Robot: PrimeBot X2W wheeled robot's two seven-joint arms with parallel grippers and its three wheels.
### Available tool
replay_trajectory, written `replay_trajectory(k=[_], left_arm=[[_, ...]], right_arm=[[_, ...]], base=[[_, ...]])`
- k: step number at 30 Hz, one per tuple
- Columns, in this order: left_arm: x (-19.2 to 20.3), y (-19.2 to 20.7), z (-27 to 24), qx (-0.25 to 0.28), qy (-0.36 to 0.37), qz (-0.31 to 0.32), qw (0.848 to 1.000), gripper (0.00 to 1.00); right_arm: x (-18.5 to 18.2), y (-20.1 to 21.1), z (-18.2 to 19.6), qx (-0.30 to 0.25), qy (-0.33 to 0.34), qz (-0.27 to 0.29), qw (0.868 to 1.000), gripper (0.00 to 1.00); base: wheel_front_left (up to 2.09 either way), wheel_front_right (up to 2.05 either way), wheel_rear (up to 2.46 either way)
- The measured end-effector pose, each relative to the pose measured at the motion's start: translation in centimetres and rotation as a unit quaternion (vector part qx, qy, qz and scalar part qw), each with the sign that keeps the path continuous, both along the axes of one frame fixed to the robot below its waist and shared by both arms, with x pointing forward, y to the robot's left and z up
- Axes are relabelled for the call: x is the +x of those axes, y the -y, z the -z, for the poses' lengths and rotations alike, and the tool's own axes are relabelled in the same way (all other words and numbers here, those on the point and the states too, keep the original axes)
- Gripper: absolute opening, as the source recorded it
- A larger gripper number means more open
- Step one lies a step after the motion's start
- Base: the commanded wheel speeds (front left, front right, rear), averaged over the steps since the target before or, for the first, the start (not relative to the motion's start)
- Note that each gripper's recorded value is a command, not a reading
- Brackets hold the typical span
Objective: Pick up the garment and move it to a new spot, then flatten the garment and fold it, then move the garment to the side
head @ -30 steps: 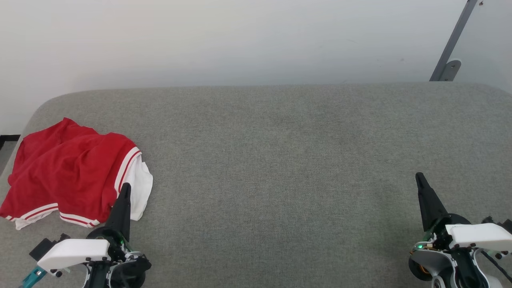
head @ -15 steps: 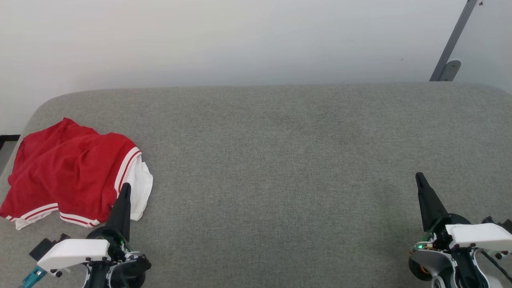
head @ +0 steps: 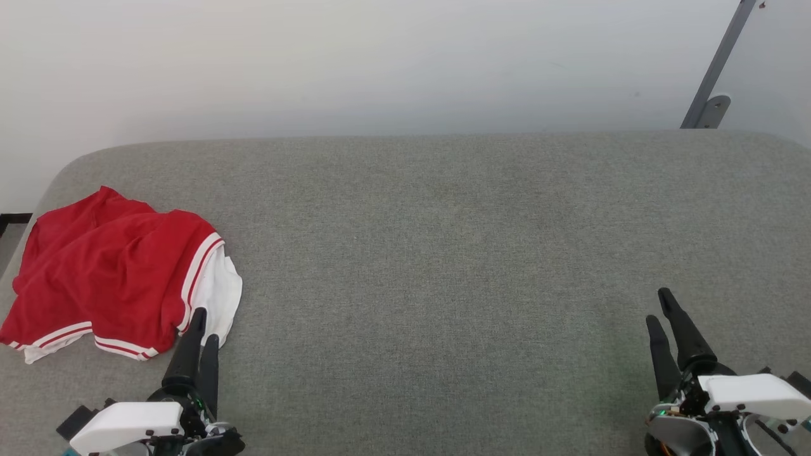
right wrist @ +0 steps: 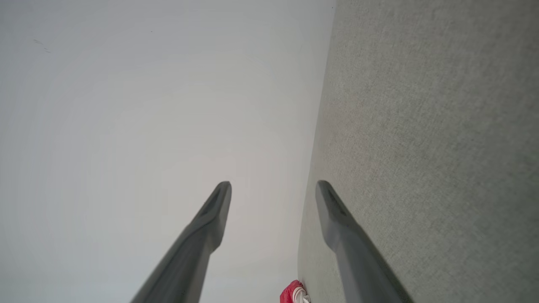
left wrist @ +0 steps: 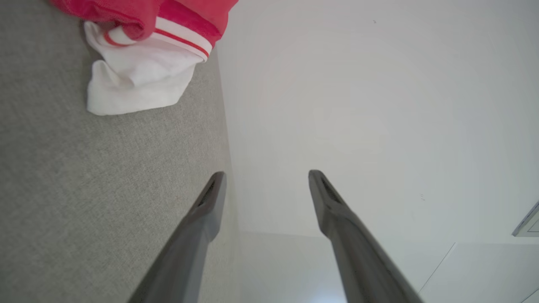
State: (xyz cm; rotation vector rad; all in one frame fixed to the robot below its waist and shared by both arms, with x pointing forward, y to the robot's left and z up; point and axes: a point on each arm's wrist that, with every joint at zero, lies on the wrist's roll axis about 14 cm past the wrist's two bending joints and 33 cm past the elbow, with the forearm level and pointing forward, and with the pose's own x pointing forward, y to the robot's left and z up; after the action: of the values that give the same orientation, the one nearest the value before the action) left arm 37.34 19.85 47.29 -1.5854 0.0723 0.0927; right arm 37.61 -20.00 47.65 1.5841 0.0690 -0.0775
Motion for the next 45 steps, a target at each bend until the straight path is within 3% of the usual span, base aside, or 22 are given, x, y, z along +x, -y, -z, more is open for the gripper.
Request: replay_trajectory(k=[10, 22, 35, 45], left_arm=[[0.5, -1.0, -0.3, 0.064, -0.001, -0.008, 0.998, 1.0], [1.1, -1.8, -1.3, 0.207, 0.004, -0.011, 0.978, 1.0], [1.5, -1.9, -2.2, 0.364, 0.006, -0.003, 0.931, 1.0], [1.6, -1.7, -2.4, 0.455, 0.004, 0.007, 0.891, 1.0]], right_arm=[[1.3, 0.6, -1.4, -0.053, 0.015, -0.003, 0.998, 1.0], [3.0, 0.2, -2.4, -0.179, 0.025, -0.035, 0.983, 1.0], [4.5, 0.7, -4.1, -0.315, 0.048, -0.044, 0.947, 1.0], [4.6, 1.4, -4.5, -0.422, 0.055, -0.041, 0.904, 1.0]], base=[[0.0, 0.0, 0.0], [0.0, 0.0, 0.0], [0.0, 0.0, 0.0], [0.0, 0.0, 0.0]])
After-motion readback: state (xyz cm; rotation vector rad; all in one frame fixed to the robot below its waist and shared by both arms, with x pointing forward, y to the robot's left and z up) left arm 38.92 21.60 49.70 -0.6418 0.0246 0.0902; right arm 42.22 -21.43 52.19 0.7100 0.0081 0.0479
